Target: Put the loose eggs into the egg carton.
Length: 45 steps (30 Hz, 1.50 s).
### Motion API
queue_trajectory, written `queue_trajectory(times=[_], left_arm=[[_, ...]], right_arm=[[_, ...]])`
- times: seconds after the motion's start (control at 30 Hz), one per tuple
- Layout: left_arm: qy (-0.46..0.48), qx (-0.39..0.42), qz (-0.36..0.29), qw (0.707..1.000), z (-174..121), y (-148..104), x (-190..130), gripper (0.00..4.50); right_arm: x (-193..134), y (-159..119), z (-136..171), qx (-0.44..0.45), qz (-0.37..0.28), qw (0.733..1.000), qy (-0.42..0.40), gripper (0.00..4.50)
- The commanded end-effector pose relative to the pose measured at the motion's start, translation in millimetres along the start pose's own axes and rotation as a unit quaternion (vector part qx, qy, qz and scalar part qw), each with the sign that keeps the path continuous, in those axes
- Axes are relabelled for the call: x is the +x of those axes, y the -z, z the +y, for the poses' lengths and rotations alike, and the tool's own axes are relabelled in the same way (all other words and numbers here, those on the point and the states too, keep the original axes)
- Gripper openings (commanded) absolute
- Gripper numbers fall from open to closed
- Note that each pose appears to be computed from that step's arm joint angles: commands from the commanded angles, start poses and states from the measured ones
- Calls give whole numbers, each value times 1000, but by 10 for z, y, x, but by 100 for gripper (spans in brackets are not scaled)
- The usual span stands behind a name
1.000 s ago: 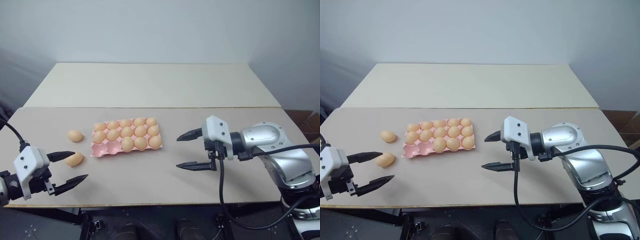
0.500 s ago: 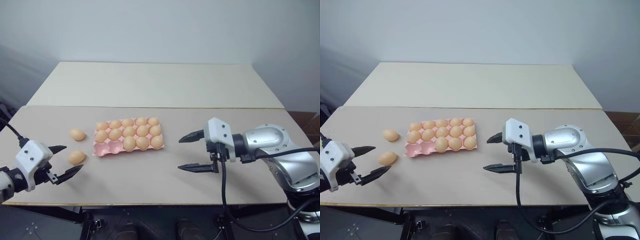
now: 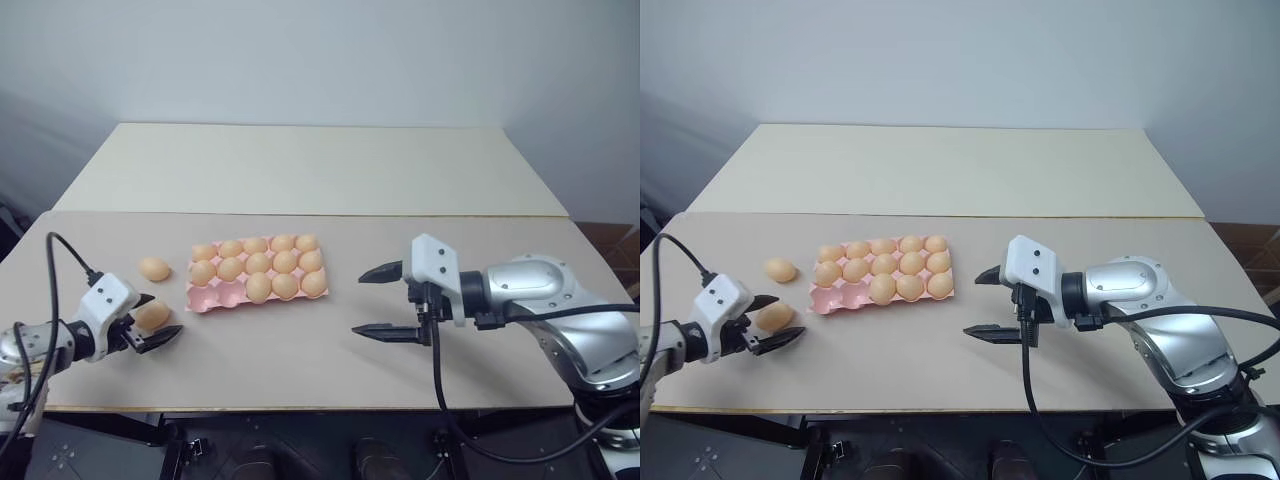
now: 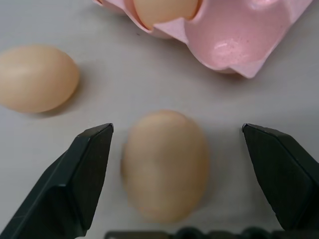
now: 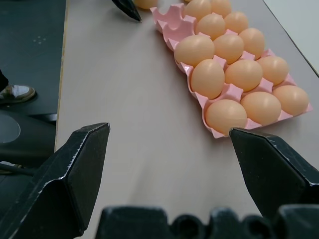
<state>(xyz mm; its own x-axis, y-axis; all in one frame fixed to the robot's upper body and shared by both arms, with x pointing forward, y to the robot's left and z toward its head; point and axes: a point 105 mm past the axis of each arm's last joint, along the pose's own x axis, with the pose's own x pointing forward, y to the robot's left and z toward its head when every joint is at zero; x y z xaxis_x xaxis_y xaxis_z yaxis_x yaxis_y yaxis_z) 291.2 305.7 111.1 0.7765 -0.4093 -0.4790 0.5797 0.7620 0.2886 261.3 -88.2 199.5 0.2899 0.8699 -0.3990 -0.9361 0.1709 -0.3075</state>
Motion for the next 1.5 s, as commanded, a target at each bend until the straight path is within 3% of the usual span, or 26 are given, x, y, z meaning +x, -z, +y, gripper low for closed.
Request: queue_trajectory(times=[0.03, 0.13, 0.37, 0.57, 0.77, 0.97, 1.17, 1.5], left_arm=[[-6, 5, 2, 1000, 53, -20, 30, 450], [5, 7, 14, 1000, 33, 12, 49, 385], [-7, 17, 30, 999, 38, 56, -2, 170], [-12, 35, -3, 999, 19, -73, -218, 164], [-4, 35, -159, 987, 42, -587, -521, 164], [106, 45, -251, 961, -177, -996, -208, 164], [169, 39, -274, 946, -270, -1172, 161, 164], [217, 68, -244, 943, -277, -1164, 347, 164]], right_arm=[[-66, -83, -9, -14, -6, 1000, 19, 446], [-65, -80, -20, -11, -5, 1000, 25, 450], [-46, -73, -33, -9, -4, 1000, 28, 450], [-48, -79, -41, -11, -5, 1000, 29, 450], [-34, -88, -64, -13, -10, 999, 39, 450], [-8, -97, -104, -8, -22, 997, 67, 450], [-9, -119, -82, -6, -32, 995, 95, 450], [-54, -65, -17, 5, -26, 990, 137, 450]])
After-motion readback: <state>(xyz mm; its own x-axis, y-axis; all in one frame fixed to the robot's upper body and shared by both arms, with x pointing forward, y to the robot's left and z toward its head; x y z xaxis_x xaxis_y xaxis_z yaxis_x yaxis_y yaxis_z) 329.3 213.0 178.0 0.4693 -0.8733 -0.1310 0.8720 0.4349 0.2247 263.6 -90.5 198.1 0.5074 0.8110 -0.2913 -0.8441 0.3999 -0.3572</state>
